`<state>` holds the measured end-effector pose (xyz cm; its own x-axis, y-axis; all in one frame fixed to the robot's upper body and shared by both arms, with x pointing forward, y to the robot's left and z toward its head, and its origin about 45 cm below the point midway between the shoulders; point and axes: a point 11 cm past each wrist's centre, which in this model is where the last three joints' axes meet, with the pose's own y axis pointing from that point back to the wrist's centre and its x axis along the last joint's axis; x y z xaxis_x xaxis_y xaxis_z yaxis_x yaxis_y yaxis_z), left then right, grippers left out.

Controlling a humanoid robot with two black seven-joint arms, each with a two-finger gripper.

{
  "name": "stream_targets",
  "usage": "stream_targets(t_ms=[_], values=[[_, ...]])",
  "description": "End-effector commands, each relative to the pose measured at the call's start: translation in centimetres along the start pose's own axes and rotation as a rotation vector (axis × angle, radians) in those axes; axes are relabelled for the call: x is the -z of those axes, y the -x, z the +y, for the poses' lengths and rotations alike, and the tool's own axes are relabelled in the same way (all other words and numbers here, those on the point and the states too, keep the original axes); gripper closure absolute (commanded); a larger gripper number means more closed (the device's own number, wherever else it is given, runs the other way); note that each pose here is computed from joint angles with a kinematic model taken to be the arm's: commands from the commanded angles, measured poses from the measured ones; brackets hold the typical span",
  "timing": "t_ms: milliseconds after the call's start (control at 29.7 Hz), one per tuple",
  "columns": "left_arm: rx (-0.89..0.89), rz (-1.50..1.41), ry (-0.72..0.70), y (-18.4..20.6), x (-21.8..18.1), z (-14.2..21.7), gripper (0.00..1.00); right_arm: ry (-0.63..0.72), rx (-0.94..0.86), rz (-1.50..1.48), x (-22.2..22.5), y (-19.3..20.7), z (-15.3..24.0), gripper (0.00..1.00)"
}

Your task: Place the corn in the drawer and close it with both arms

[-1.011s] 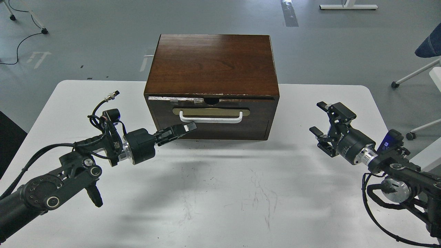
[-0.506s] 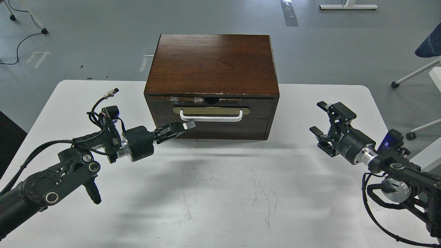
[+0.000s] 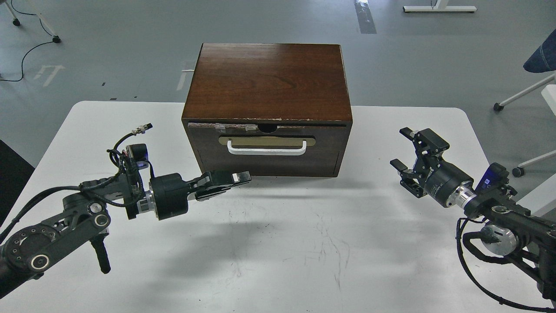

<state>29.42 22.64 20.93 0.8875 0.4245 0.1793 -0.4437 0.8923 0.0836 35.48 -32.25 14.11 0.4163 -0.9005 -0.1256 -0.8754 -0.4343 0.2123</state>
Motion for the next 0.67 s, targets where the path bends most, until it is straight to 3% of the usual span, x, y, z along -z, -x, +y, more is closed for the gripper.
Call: stream_targets(t_ms=[0,236,404,640], values=[[-0.1,0.15,0.11,-1.2,-2.1,1.4,0.0,-0.031,-0.009,-0.014,0.7,0.0,-0.4,0.0],[-0.367,0.318,0.23,-4.2,-2.0,5.1,0.0,-0.077,-0.046,-0.021,1.9,-0.3,-1.1,0.0],[-0.538,0.364,0.203,-4.2,0.7,6.0,0.0,-0.092,-0.091,-0.023,1.8,0.0,-1.8,0.0],[-0.617,0.463,0.17,-3.0,3.9,5.8,0.0,-0.088,-0.077,-0.045,1.0,1.1,-2.2,0.0]])
